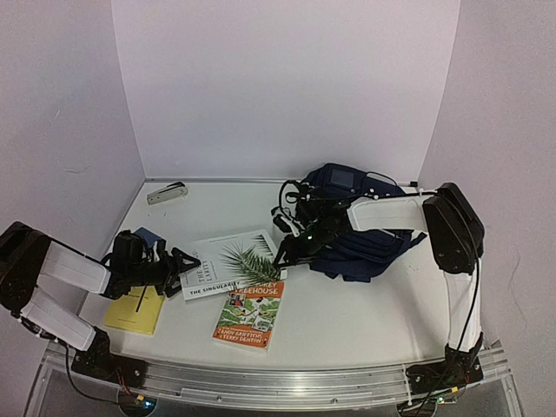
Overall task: Pack the student bag
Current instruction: Pick up the book from the center of the board.
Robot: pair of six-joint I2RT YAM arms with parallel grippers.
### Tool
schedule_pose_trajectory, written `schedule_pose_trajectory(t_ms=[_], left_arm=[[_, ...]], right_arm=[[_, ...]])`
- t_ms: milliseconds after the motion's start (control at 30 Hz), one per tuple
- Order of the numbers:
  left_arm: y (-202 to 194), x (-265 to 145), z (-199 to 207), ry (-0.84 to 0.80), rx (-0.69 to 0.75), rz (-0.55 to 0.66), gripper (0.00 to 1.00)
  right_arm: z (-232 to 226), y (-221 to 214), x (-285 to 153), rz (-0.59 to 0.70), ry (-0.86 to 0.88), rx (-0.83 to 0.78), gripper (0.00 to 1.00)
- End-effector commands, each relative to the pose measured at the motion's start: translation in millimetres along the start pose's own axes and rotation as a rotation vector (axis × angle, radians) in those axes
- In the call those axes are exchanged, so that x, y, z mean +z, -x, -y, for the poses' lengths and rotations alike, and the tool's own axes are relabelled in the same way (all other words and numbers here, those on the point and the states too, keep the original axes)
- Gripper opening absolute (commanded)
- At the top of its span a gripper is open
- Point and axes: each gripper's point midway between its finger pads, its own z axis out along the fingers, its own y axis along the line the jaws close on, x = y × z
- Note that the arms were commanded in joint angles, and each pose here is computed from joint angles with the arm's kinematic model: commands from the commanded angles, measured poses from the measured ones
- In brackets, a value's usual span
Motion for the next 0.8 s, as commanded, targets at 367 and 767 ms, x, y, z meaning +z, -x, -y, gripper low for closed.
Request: schedule_pose_trajectory(t_ms=[367, 767], left_arm=[[12.6, -14.3, 60.8, -0.247, 0.092, 0.056, 0.4], [33.0, -59.5, 104.1, -0.22, 0.137, 0.212, 0.16]], right_arm=[[9.4, -12.3, 4.4, -0.067, -0.052, -0.022, 0.33], [-33.4, 32.1, -104.1, 0.066, -0.181, -0.315, 0.6]])
